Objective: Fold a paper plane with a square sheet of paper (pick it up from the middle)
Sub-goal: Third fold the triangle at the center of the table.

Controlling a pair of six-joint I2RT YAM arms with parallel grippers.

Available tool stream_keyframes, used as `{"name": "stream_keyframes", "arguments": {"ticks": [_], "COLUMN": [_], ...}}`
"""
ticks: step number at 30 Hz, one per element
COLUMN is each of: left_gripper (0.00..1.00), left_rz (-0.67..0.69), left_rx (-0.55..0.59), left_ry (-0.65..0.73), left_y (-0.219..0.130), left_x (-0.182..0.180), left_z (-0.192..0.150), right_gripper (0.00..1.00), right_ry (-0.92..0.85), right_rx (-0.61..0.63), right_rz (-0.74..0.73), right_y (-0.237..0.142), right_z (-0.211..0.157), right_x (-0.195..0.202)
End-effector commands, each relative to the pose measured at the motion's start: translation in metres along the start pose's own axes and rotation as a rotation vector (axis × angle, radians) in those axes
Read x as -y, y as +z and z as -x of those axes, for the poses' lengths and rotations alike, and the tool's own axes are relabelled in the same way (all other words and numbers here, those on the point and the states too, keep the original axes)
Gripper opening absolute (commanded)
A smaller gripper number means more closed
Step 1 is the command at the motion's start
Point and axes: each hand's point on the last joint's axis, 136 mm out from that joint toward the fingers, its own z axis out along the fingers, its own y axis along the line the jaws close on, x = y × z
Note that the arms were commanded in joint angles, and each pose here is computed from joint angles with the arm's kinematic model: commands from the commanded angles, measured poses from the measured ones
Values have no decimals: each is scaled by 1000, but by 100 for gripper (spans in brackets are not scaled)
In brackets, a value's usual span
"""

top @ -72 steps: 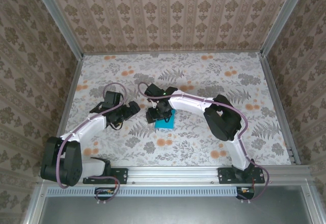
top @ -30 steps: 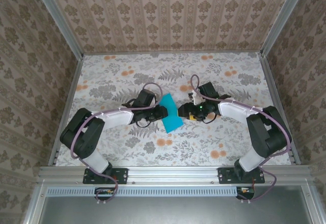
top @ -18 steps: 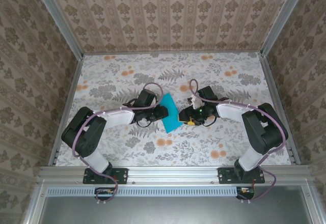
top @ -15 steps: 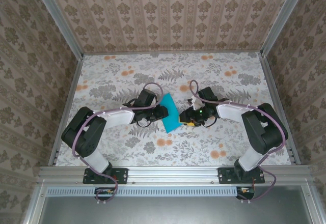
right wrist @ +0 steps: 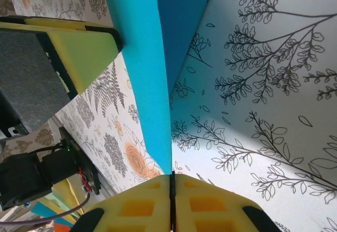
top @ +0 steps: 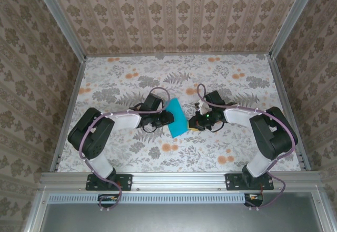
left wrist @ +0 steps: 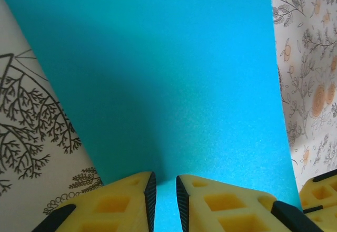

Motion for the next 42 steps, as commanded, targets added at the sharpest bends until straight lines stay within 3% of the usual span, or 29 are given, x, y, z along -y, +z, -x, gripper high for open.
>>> {"name": "stream_keyframes", "arguments": {"ticks": [1,10,30,36,42], "left_gripper": [27,25,23,23,22], "left_rz": [-33,16,85,40,81], "left_rx": [6,-26,-49,9,64], "left_ry": [14,22,33,70,24], "left_y": [3,14,17,1,-11], "left_x": [17,11,1,21,4], "left_z": [7,-1,-5,12,24], "right_gripper": [6,2,2,2,2], "right_ry": [66,182,128,128,142], "right_rx": [-13,-8,34,45,57], "right_rz": [-52,-83,-42,-28,-21], "right_y": [-1,1,23,33,38], "right_z": [-8,-15,16,23,27], "right_x": [9,14,-26,-31,-30]}}
